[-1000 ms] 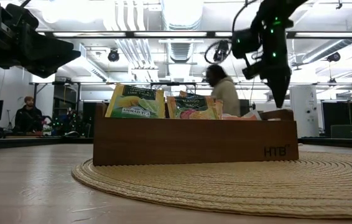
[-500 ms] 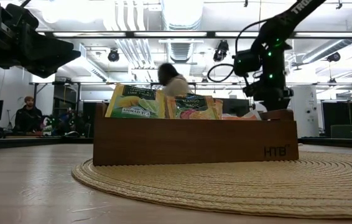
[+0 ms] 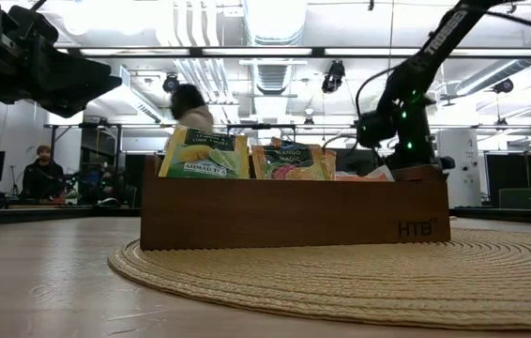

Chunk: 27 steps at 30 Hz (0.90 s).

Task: Pick & Place Tea
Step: Put the orange tea bag into the right section of the wooden organizer

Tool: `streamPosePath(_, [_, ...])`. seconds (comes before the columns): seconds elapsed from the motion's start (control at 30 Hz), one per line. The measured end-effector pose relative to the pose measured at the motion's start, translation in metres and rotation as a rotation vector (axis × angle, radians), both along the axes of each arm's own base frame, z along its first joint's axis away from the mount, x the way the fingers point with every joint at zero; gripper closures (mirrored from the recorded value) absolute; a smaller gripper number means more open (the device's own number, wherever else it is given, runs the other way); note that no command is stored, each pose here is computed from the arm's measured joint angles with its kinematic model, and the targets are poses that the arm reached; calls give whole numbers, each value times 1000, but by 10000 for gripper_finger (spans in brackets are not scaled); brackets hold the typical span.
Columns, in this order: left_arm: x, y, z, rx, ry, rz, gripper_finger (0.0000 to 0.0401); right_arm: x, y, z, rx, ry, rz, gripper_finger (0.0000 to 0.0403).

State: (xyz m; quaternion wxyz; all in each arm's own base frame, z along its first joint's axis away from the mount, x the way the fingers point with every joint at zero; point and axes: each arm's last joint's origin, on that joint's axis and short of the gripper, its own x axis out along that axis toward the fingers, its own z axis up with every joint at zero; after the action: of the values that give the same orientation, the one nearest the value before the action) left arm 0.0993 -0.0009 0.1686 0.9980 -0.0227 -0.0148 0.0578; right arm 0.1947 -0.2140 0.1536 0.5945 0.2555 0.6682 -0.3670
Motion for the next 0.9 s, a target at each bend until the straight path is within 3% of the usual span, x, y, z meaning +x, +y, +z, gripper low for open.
streamPosePath(0.3, [0,0,0,0,0,0,248,4,-3,-24,83,81,11,244])
streamPosePath(0.57, [0,0,0,0,1,0,248,-3,6,-15,144,99,44,382])
streamPosePath(0.9, [0,0,0,0,0,0,248,-7,25,11,148,106,43,394])
